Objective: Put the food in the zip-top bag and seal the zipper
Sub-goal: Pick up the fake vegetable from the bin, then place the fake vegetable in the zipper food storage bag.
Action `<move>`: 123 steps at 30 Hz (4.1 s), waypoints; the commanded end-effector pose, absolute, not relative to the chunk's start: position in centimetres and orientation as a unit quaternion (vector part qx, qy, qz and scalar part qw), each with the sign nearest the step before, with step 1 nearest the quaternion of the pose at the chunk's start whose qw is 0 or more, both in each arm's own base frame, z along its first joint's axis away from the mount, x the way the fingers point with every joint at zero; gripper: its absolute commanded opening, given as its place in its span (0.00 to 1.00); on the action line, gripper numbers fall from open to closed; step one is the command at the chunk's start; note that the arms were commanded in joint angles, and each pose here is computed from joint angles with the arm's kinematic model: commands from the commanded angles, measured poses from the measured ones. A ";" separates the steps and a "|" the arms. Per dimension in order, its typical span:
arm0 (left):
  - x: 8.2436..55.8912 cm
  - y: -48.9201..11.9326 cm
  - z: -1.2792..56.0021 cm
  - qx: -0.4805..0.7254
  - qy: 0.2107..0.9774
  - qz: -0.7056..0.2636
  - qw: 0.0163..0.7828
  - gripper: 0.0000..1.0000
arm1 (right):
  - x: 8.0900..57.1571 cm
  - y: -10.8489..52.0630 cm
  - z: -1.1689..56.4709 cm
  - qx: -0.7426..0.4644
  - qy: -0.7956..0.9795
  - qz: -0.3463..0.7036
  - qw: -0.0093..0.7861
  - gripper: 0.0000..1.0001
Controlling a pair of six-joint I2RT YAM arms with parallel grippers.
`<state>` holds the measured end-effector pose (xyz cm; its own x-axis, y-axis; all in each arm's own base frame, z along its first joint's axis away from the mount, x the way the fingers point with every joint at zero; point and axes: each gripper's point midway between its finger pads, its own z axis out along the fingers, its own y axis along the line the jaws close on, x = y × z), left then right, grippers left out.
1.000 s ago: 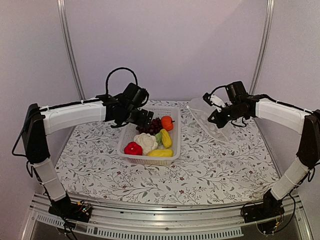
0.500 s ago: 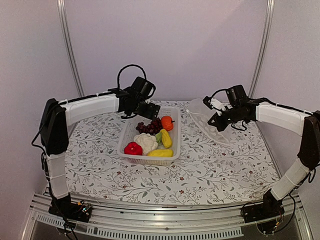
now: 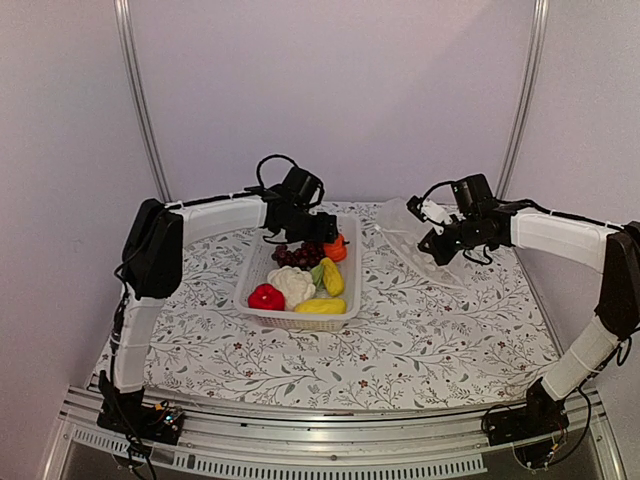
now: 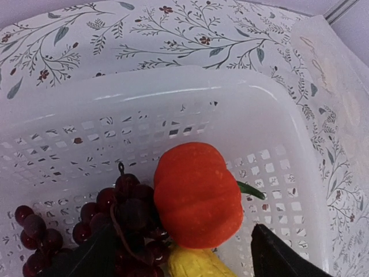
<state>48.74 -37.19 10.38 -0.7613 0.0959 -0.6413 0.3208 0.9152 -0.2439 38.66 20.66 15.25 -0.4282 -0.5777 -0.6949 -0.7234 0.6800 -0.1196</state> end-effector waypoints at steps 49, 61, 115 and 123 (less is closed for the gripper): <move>49.2 -40.3 5.3 0.110 0.942 -0.193 0.253 0.52 | 38.8 20.2 14.2 -0.389 0.842 0.081 0.365 0.00; 48.0 -39.8 10.8 0.113 0.923 -0.222 0.294 0.23 | 38.9 20.2 13.6 -0.389 0.845 0.080 0.359 0.00; 26.8 -55.5 25.7 0.176 0.677 -0.573 0.426 0.11 | 33.8 22.8 23.2 -0.364 0.861 0.200 0.295 0.00; 30.9 -52.9 22.2 0.071 0.723 -0.559 0.400 0.05 | 34.0 22.1 23.5 -0.358 0.861 0.181 0.313 0.00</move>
<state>28.09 -54.46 23.66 -0.6372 -0.2605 -0.7254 0.6484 0.3276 -0.6872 34.38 22.43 22.26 -0.5623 -0.5212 -0.6420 -0.7371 0.6678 0.1035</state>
